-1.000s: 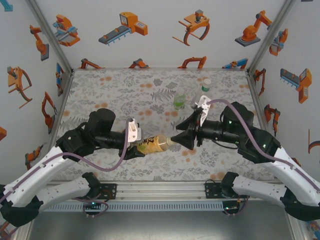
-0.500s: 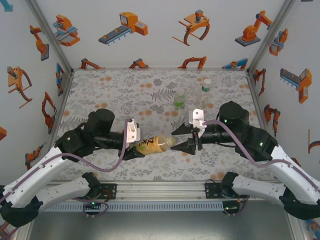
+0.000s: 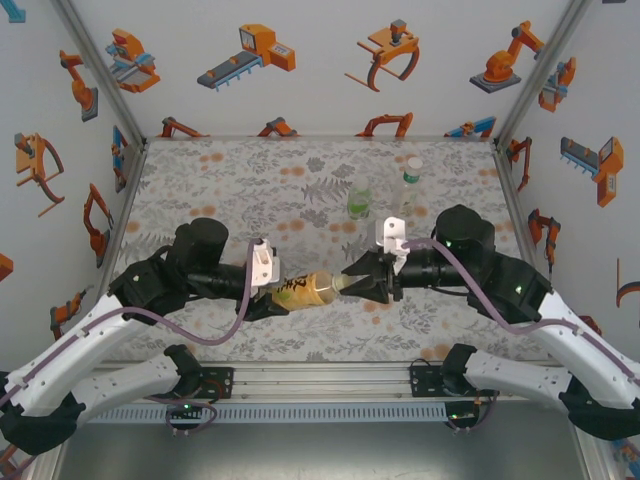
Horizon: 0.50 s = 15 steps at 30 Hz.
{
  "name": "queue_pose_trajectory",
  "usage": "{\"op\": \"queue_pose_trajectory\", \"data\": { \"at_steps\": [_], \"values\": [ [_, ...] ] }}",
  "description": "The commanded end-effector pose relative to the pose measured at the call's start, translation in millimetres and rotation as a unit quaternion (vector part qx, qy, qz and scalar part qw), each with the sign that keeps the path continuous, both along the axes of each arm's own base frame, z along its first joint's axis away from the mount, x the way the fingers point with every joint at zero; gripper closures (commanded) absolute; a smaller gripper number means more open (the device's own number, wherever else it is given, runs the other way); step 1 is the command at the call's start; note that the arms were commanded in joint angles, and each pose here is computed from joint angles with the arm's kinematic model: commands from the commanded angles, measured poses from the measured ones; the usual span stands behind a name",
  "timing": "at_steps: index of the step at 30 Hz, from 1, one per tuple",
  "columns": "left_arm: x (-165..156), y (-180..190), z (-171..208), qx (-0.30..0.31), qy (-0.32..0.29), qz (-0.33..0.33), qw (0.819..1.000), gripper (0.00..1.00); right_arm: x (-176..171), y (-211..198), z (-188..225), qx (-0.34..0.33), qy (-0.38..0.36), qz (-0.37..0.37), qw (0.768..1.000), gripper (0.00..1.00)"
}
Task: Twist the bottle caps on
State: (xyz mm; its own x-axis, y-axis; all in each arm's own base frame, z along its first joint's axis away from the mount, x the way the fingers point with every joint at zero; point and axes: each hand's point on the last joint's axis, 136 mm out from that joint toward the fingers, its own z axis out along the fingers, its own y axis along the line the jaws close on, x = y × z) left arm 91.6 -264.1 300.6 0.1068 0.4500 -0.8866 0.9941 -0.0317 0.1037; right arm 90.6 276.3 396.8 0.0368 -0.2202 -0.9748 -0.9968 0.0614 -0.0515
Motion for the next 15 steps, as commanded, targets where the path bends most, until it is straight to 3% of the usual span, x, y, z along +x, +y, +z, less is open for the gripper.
{"op": "queue_pose_trajectory", "data": {
  "at_steps": [1,3,6,10,15],
  "values": [
    [-1.0,-0.7,17.5,-0.022,-0.016,-0.002,1.0,1.0,35.0,-4.4,4.6,0.042,0.09,-0.122,0.987,1.0],
    [4.0,-0.8,14.0,-0.015,-0.02,0.009,1.0,1.0,47.6,-7.9,0.3,0.061,0.151,-0.171,0.972,1.0],
    [11.2,-2.2,10.4,-0.01,-0.027,0.023,0.999,1.0,65.0,-16.6,-10.4,0.089,0.276,-0.25,0.924,1.0],
    [19.7,-5.3,11.1,-0.013,-0.042,0.035,0.998,1.0,76.8,-28.7,-38.0,0.103,0.461,-0.343,0.812,1.0],
    [26.4,-10.2,12.0,-0.015,-0.051,0.041,0.998,1.0,73.8,-35.8,-58.4,0.111,0.591,-0.389,0.698,1.0]
  ]
}}
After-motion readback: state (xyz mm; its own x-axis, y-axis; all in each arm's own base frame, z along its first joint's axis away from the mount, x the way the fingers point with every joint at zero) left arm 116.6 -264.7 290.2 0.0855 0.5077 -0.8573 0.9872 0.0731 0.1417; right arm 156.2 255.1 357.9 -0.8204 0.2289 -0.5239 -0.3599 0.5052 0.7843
